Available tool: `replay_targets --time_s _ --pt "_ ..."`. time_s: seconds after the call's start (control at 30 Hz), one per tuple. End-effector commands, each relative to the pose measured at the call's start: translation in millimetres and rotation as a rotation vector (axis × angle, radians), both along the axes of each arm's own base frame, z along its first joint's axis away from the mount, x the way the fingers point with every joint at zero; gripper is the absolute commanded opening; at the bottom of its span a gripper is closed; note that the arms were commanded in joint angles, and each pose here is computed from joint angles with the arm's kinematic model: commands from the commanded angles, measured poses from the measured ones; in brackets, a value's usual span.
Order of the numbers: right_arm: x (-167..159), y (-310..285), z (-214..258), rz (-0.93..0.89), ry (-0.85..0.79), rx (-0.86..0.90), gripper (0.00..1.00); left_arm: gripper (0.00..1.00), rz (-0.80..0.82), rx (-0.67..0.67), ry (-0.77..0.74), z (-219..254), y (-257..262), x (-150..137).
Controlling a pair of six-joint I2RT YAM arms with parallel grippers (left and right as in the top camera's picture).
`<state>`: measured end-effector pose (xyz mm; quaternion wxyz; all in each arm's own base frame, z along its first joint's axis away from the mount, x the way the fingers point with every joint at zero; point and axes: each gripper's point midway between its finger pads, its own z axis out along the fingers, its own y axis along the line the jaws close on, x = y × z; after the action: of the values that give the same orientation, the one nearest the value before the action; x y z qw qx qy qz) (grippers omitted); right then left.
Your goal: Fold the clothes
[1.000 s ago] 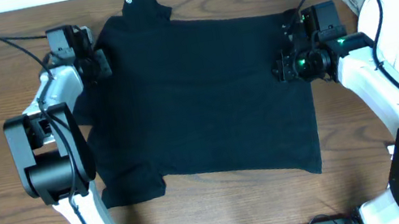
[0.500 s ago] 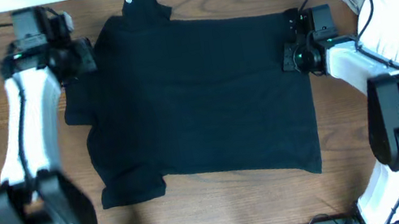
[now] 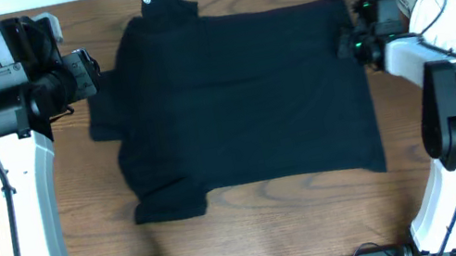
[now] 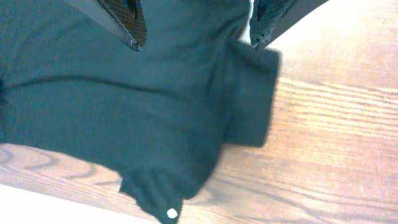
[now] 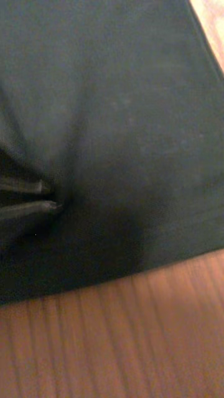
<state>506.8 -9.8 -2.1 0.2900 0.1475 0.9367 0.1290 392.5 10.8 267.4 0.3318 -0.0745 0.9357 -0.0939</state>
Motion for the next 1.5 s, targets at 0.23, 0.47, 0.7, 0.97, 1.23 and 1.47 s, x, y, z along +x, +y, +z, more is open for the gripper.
replay_targets --time_s 0.23,0.47,0.7,0.97,1.23,1.47 --pt "-40.0 -13.8 12.6 0.080 0.148 0.093 0.72 0.57 0.023 0.024 0.094 -8.2 5.6 -23.7" --pt "-68.2 0.5 115.6 0.120 0.062 0.110 0.75 0.57 0.105 -0.005 0.235 -14.3 6.0 -69.5" --pt "-123.2 12.9 191.8 0.128 0.025 0.101 0.79 0.57 0.185 -0.062 0.453 -51.6 1.1 -111.1" --pt "-186.6 22.5 189.1 0.129 0.218 0.123 0.77 0.56 0.206 -0.173 0.690 -133.5 -19.2 -152.5" --pt "-209.5 20.5 178.5 0.119 0.327 0.097 0.77 0.57 0.228 -0.268 0.790 -215.0 -37.1 -187.3" --pt "-209.6 19.3 178.1 0.116 0.329 0.091 0.77 0.62 0.253 -0.279 0.717 -260.8 -37.3 -189.4"
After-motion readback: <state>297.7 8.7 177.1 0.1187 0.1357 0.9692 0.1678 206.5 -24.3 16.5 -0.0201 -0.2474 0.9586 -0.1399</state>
